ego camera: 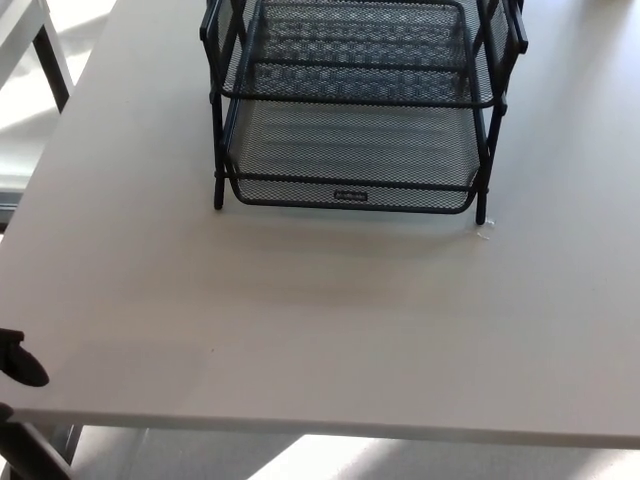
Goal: The robot uses its right hand to grab the drawer kept on the middle of the desk and pull it out towards the robot
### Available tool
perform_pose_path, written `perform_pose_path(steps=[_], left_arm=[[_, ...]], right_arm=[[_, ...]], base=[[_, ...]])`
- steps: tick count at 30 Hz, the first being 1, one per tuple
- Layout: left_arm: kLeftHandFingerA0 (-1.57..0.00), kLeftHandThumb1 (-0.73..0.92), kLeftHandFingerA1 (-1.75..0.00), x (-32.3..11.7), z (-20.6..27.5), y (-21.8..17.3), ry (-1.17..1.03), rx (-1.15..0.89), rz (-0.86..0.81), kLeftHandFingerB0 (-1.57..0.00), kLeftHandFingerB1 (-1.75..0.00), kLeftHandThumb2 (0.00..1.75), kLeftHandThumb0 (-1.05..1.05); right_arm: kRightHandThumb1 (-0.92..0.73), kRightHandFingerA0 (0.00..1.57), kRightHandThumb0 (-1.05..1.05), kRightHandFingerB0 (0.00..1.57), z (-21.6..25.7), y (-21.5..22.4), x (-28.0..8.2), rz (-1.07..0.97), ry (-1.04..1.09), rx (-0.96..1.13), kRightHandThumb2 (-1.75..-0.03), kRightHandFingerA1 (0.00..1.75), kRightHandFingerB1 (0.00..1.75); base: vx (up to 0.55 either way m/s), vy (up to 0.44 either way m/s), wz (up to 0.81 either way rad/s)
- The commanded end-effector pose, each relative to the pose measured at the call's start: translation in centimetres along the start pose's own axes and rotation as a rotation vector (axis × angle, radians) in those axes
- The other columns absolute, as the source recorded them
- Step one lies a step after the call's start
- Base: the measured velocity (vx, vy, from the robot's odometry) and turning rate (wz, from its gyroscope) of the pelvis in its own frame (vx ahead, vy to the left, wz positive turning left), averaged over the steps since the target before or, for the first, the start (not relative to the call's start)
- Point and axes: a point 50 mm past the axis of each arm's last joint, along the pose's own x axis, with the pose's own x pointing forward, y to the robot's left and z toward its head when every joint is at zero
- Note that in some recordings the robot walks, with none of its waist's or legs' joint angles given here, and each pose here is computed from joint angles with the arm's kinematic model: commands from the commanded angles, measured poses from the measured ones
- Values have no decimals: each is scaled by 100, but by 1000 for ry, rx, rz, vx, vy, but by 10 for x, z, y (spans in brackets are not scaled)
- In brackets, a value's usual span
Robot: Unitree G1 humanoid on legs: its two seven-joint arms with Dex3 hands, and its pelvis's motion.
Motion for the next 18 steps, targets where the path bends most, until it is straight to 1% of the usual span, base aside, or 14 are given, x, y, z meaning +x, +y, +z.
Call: perform_pose_path(steps=[1,2,4,5,6,7,9,11,12,13,15,16,17,18], left_arm=[[-76,56,-81,-2,-1,2,-8,29,-23,-82,-59,56,-25],[-76,56,-81,-2,-1,2,-3,33,-26,-82,-59,57,-26],[-76,56,-81,-2,-1,2,-7,32,-23,-82,-59,57,-25],[-76,56,-83,-2,-1,2,-8,31,-22,-82,-60,56,-26],[-76,56,-82,-2,-1,2,-6,26,-22,-82,-60,57,-26],[-76,56,-82,-2,-1,2,-2,18,-23,-82,-60,57,-26],[-76,57,-83,-2,-1,2,-1,25,-25,-82,-60,57,-27],[-76,55,-84,-2,-1,2,-5,26,-21,-82,-60,56,-25],[-76,56,-85,-2,-1,2,-6,27,-19,-82,-60,57,-25],[-76,56,-87,-2,-1,2,-6,27,-19,-82,-61,56,-26],[-76,56,-87,-2,-1,2,-6,24,-20,-82,-61,56,-26],[-76,56,-86,-2,-1,2,-9,16,-17,-82,-61,56,-25],[-78,54,-88,-1,0,0,-19,11,-7,-84,-62,56,-24],[-76,55,-87,-1,0,0,-10,16,-14,-82,-61,56,-25]], right_arm=[[-58,34,-59,24,73,-36,15,-174,-220,77,-57,51,33],[-47,29,-61,17,87,-41,15,-166,-244,90,-81,54,43],[-46,29,-57,16,97,-43,15,-147,-281,124,-78,54,41],[-46,24,-59,15,102,-45,15,-144,-293,129,-79,51,42],[-59,23,-54,22,120,-49,15,-142,-359,142,-59,44,30],[-59,23,-54,22,139,-52,14,-142,-438,157,-59,44,30],[-61,20,-58,20,148,-50,15,-141,-453,182,-58,43,32],[-63,18,-63,21,173,-52,10,-151,-556,188,-60,49,33],[-65,16,-65,18,184,-52,7,-146,-591,184,-60,48,33],[-57,21,-60,23,198,-52,4,-143,-632,193,-58,45,32],[-57,21,-60,23,211,-51,1,-153,-660,211,-58,45,32],[-56,20,-56,21,218,-49,0,-122,-675,238,-58,43,30],[-41,17,-59,14,231,-45,0,-114,-697,224,-75,49,41],[-47,15,-53,17,237,-42,-1,-69,-715,288,-69,43,39]], base=[[0,0,0],[0,0,0],[0,0,0],[0,0,0],[0,0,0],[0,0,0],[0,0,0],[0,0,0],[0,0,0],[0,0,0],[0,0,0],[0,0,0],[0,0,0],[0,0,0]])
